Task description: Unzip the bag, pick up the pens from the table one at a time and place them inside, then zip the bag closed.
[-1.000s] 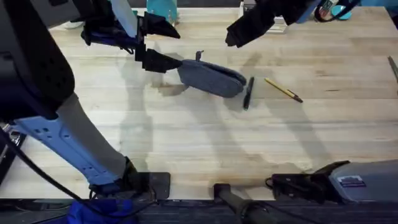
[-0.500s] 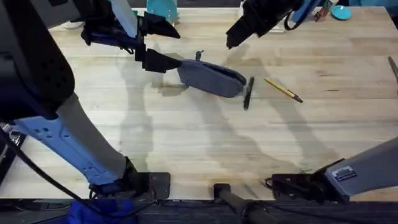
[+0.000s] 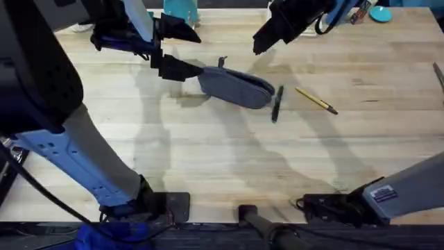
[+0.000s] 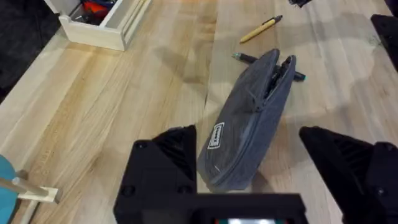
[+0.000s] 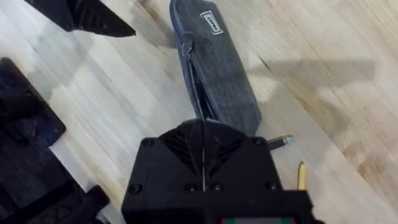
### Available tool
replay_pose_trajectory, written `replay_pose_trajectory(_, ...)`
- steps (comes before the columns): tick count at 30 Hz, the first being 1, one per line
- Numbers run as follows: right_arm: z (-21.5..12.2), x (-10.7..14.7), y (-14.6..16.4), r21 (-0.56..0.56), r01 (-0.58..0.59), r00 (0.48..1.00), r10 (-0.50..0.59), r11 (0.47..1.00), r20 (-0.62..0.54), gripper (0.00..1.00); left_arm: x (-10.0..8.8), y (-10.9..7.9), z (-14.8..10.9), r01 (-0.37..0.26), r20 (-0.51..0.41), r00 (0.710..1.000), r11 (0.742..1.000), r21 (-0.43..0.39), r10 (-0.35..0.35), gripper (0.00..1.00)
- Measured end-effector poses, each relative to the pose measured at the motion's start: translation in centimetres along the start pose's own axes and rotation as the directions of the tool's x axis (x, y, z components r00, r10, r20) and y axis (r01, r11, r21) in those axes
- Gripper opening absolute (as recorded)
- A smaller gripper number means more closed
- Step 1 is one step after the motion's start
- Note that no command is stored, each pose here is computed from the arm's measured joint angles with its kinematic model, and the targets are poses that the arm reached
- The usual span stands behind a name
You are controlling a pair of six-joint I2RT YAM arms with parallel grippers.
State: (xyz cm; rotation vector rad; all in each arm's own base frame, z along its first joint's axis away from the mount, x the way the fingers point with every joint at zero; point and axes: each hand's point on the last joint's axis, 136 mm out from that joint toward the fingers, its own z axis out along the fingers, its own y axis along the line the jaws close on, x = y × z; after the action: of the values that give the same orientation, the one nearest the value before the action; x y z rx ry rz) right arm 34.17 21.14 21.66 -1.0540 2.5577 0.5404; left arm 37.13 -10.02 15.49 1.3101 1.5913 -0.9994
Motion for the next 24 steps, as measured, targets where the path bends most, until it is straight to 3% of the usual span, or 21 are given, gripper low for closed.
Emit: replay_pose_trajectory(24,5.9,2.4,0.2,-0.009,0.116,0.992,-0.116,0.993,-0.053,0.030,0.0,0.0,0.0,0.000,0.000,1.000,1.000,0.000,0.000,0.994)
